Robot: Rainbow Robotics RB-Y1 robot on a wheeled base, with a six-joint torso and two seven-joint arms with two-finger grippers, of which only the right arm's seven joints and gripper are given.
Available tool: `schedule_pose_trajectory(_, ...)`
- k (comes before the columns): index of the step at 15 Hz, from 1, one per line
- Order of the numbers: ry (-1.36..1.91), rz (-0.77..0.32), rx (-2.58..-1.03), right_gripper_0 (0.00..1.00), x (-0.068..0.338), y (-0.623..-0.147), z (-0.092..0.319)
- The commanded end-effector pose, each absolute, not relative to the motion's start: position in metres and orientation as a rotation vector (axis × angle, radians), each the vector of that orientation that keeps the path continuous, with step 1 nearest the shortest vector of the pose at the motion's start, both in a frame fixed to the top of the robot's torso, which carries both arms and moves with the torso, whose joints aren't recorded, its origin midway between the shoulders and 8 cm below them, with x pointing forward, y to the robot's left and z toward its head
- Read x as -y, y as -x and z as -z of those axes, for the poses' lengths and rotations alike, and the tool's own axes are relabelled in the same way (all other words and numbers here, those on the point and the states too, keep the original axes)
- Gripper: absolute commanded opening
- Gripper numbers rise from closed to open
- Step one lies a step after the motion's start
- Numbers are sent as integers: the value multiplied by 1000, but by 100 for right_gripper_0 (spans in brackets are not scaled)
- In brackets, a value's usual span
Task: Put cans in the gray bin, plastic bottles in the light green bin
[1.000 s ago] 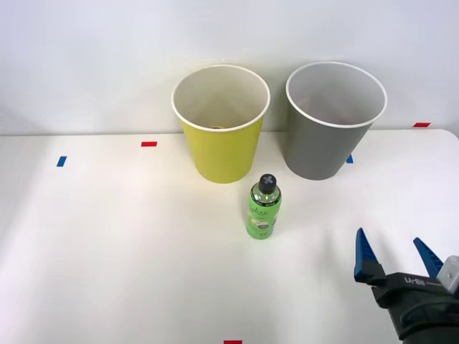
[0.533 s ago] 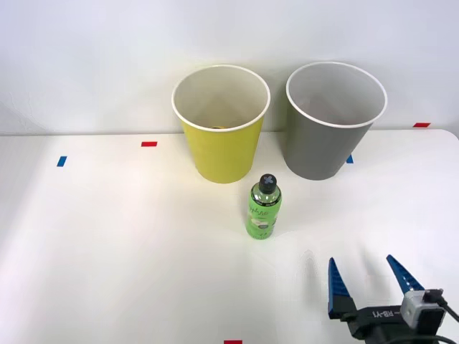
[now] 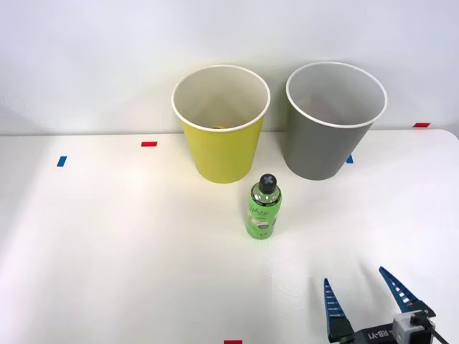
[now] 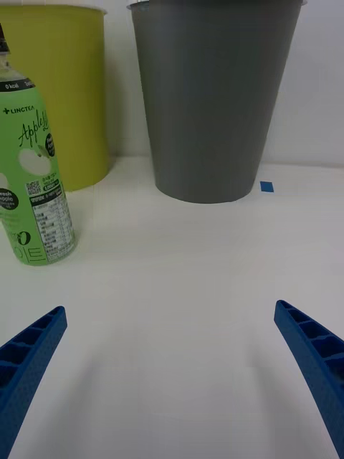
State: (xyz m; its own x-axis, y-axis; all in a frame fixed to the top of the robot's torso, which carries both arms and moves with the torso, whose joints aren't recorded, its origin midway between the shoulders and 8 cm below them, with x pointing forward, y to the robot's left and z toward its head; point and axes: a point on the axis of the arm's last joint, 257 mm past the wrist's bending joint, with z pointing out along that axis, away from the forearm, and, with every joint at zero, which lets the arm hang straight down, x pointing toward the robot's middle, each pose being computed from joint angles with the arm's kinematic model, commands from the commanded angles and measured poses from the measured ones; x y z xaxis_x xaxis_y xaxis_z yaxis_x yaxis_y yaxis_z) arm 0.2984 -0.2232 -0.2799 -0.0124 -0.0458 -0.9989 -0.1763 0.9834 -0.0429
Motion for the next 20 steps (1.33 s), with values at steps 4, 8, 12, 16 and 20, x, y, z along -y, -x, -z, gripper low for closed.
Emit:
schedule_pose_trajectory(4,189,-150,-1545,100,214,-289,290)
schedule_pose_trajectory(8,245,-174,-1542,100,205,-281,293)
schedule_pose_trajectory(12,223,-168,-1560,100,213,-273,297)
schedule_pose_trajectory(16,191,-171,-1565,100,217,-267,298)
schedule_pose_trajectory(20,191,-171,-1565,100,217,-267,298)
